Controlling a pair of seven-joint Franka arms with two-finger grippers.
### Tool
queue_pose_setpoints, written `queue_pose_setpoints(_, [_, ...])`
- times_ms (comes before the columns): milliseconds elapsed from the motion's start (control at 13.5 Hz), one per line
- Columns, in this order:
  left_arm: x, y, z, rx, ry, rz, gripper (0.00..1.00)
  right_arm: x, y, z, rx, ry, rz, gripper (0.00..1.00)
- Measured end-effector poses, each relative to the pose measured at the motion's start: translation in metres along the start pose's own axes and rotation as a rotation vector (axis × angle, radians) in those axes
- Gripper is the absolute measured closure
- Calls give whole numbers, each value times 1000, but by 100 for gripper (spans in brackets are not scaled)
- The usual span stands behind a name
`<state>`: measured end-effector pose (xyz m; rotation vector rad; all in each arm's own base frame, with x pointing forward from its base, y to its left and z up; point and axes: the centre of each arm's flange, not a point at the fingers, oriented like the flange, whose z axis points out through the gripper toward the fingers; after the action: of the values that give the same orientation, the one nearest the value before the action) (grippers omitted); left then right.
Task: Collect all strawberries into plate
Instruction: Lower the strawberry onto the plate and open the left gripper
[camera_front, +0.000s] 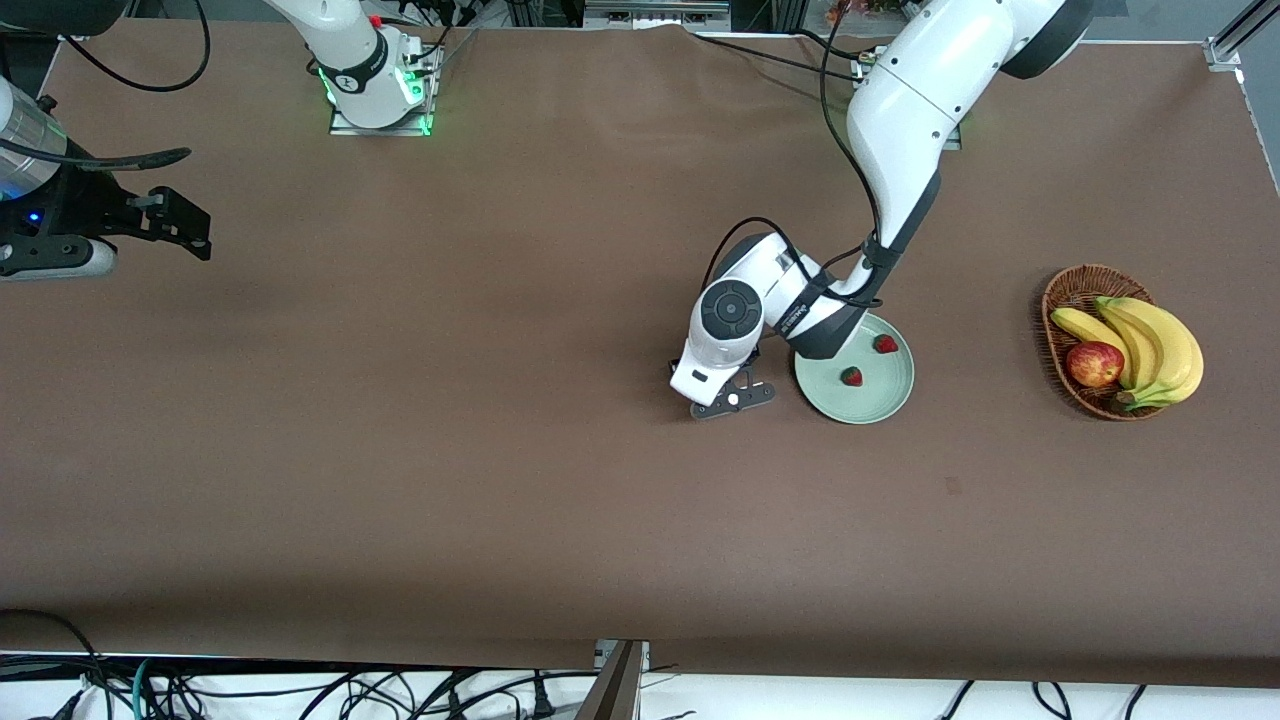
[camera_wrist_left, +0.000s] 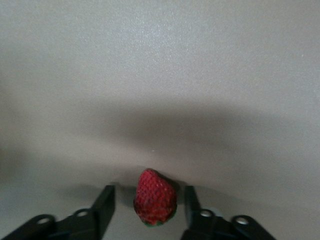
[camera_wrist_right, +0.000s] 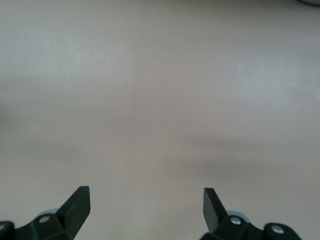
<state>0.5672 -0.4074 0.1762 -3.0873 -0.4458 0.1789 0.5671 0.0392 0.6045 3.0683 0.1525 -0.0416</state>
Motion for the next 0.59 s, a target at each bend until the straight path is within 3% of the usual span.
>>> queue_pose_setpoints(148, [1,0,-1,-1,2,-1,67,0,5,4,0,-11,9,0])
queue_pose_setpoints(370, [8,-6,-5,15,-2,-9,67,2,6,8,0,-19,10,0])
queue_pose_setpoints(592, [30,-38,-38,120,-58,54,67,2,5,9,0,-21,9,0])
